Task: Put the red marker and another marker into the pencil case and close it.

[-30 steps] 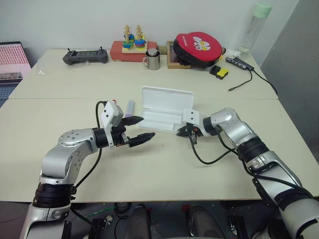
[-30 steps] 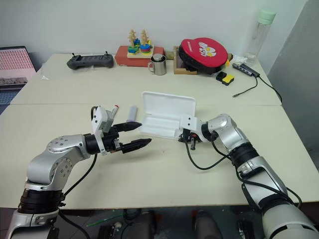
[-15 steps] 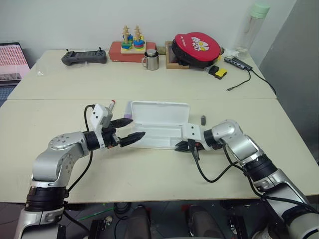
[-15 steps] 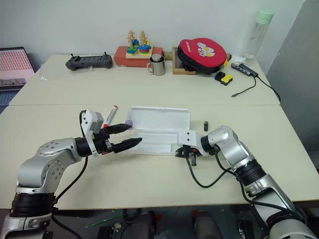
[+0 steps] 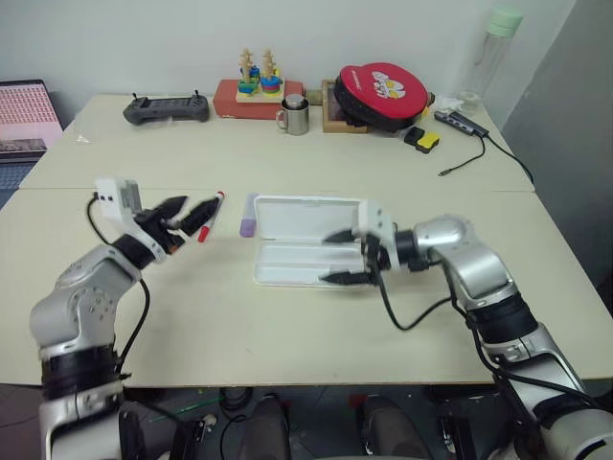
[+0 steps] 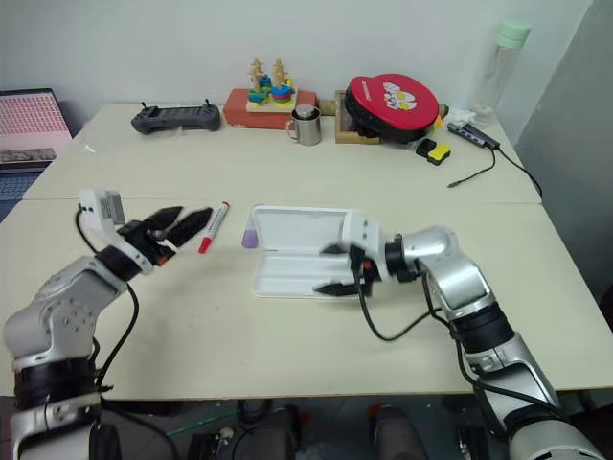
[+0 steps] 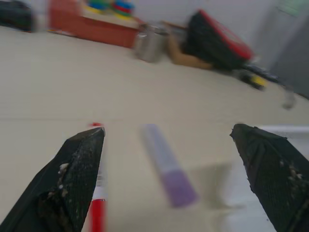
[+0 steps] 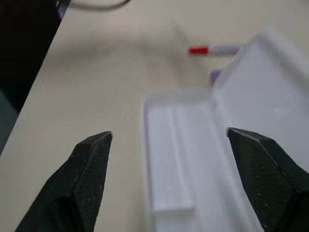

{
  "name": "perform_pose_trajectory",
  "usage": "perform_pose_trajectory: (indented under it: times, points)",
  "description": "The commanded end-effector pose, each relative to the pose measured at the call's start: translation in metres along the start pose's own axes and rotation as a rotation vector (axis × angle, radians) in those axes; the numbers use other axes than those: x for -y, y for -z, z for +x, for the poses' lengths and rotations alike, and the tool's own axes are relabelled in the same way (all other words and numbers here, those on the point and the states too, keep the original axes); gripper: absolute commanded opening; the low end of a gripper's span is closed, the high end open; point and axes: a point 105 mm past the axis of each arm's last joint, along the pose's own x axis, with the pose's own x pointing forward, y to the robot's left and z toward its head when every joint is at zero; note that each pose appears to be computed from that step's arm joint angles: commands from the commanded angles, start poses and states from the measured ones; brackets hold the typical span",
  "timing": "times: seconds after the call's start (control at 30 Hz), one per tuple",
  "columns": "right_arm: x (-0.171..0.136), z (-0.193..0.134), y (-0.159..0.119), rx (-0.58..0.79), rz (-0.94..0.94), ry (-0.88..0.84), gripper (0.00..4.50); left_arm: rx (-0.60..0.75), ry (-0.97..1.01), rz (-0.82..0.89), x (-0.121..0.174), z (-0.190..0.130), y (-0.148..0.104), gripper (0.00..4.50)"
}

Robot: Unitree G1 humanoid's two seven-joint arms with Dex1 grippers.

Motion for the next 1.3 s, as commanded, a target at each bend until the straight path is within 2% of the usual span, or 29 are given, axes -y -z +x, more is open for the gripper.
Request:
perform_pose_trajectory:
  times: [0.03, 0.23, 0.3, 0.43, 0.77, 0.97, 1.07, 1.13, 1.23, 1.3]
  points:
    - [0.008, -0.005, -0.025, 0.084, -0.008, 0.086, 4.46, -0.032, -0.063, 0.033, -0.004, 0.012, 0.007, 4.50]
    - [0.019, -0.004, -0.044, 0.147, -0.022, 0.196, 4.46, -0.174, -0.027, 0.120, 0.008, 0.034, 0.038, 4.50]
    - [0.020, -0.004, -0.050, 0.175, -0.016, 0.204, 4.46, -0.219, -0.030, 0.178, 0.006, 0.035, 0.045, 4.50]
    - [0.017, -0.004, -0.053, 0.176, -0.018, 0.197, 4.46, -0.247, -0.073, 0.169, -0.005, 0.036, 0.049, 4.50]
    - [0.016, -0.007, -0.058, 0.176, -0.032, 0.189, 4.50, -0.224, -0.081, 0.161, -0.008, 0.037, 0.049, 2.74]
    - [0.018, -0.008, -0.060, 0.177, -0.035, 0.189, 4.50, -0.233, -0.093, 0.158, -0.011, 0.037, 0.054, 1.38]
    - [0.018, -0.009, -0.060, 0.173, -0.036, 0.189, 4.50, -0.219, -0.130, 0.193, -0.017, 0.036, 0.052, 0.89]
    - [0.017, -0.012, -0.060, 0.170, -0.041, 0.191, 4.50, -0.165, -0.175, 0.189, -0.024, 0.038, 0.040, 0.45]
    - [0.017, -0.016, -0.060, 0.166, -0.051, 0.197, 4.50, -0.080, -0.172, 0.195, -0.020, 0.044, 0.021, 0.42]
    - [0.020, -0.026, -0.063, 0.167, -0.062, 0.220, 4.50, 0.060, -0.063, 0.254, 0.007, 0.054, -0.011, 0.42]
